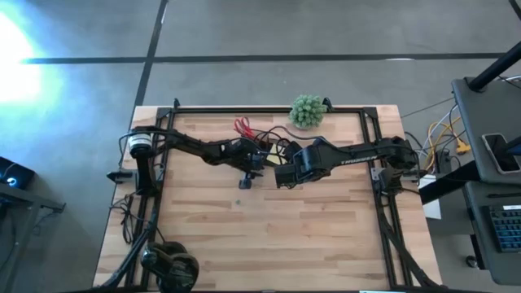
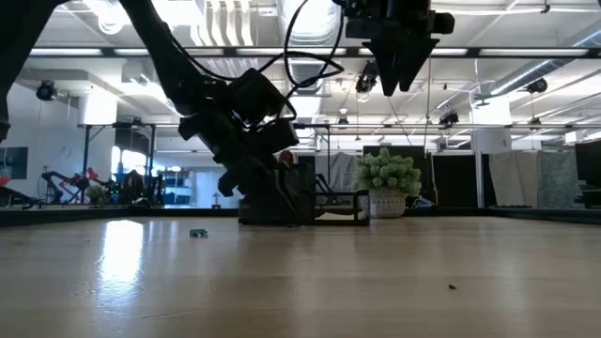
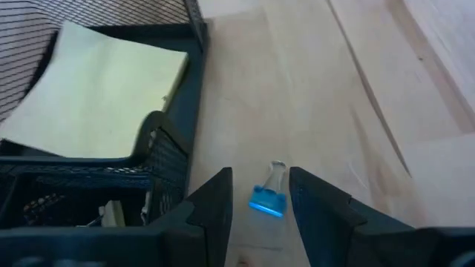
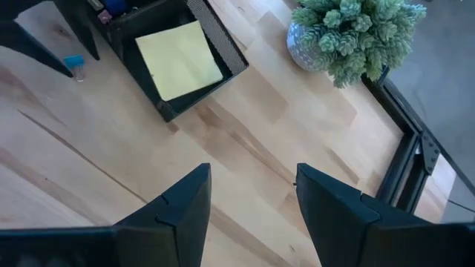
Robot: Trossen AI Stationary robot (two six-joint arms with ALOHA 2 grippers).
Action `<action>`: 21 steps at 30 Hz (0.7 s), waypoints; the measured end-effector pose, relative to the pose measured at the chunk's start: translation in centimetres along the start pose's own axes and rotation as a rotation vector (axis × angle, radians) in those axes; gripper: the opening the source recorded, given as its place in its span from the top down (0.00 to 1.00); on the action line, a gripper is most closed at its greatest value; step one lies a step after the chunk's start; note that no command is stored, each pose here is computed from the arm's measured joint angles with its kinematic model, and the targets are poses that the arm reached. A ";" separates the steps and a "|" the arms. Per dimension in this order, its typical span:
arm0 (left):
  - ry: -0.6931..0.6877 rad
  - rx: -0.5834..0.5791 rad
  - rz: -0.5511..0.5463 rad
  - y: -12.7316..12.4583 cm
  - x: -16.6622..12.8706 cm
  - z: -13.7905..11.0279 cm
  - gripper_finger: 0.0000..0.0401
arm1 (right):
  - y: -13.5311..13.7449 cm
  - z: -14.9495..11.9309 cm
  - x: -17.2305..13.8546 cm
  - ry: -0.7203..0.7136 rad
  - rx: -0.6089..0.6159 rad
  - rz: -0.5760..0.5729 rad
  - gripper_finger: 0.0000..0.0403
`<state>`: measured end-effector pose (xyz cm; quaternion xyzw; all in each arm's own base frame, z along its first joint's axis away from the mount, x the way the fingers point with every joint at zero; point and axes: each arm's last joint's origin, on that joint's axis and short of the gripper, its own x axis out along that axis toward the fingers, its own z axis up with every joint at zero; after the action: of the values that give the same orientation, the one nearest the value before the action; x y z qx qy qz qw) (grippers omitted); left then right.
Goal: Pick and place office supplies into organizer
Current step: Put the bottom blue binder clip into the desk organizer
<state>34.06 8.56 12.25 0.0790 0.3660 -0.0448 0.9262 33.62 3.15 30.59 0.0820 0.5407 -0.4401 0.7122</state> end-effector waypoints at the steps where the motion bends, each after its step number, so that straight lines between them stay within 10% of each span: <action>1: 0.009 0.007 -0.014 0.1 0.0 -0.1 0.70 | 0.0 0.0 0.0 0.000 -0.001 0.000 0.54; 21: 0.074 0.025 -0.117 -0.3 0.0 -1.1 0.70 | 0.1 0.0 0.1 -0.018 -0.002 -0.007 0.54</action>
<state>33.29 8.44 11.45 0.0706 0.4034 -0.1005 0.9068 33.71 3.11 30.48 0.0752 0.5349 -0.4427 0.7157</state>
